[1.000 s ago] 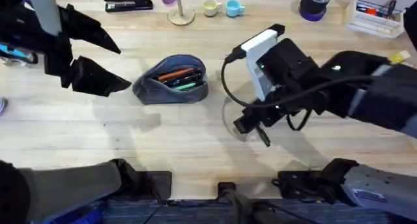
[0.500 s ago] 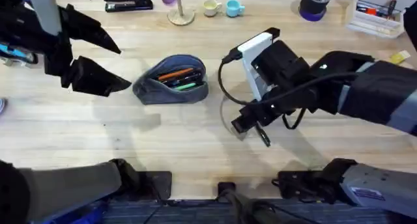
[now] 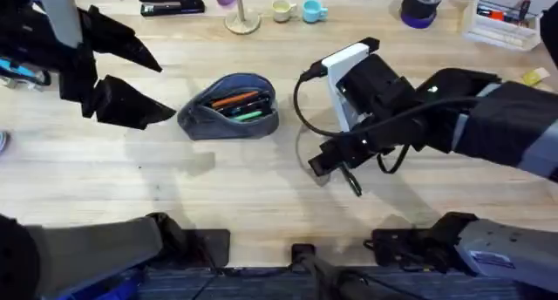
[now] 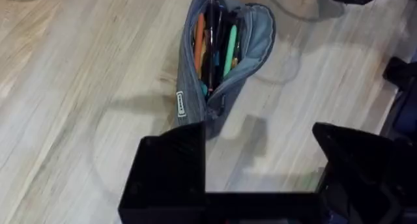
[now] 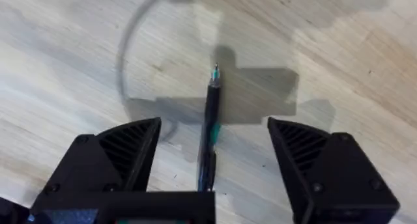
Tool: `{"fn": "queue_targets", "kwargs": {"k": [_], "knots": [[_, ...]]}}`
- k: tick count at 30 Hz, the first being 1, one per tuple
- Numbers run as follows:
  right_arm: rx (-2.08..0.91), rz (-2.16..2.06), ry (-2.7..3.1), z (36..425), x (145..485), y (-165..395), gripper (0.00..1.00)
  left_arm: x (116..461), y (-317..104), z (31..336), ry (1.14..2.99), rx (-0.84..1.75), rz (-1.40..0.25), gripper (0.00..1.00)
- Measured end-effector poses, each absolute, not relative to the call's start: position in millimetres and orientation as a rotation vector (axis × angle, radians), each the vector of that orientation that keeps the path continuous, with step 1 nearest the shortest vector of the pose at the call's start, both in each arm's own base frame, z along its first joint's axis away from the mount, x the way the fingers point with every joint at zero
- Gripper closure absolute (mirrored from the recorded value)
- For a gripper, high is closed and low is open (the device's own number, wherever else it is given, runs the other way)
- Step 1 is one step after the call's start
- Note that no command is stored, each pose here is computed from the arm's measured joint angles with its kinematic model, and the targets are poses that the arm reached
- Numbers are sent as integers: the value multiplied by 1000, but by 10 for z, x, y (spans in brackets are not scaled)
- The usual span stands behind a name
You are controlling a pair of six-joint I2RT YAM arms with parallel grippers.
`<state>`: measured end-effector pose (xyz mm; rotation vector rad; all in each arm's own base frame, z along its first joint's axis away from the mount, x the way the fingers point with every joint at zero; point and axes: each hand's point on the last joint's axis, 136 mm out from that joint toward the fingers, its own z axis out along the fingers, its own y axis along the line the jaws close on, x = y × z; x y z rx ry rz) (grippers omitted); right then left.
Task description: Unzip the bag, pick up the pens from the table one at a time and place them inside, then zip the bag closed.
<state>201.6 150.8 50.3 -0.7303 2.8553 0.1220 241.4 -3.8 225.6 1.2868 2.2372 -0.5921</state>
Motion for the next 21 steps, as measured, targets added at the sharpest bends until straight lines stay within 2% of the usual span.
{"fn": "queue_targets", "kwargs": {"k": [9,16,18,21], "knots": [[-658,108,2963,385,1895,1459,5,2415,-38,2256,2237,1286,-592,5],[-552,92,3009,377,1929,1478,6,2415,-38,2256,2237,1287,-592,7],[-545,80,3008,373,1931,1476,46,2415,-38,2256,2237,1287,-592,7],[-549,29,3001,358,1940,1448,243,2415,-38,2256,2237,1287,-592,6]]}}
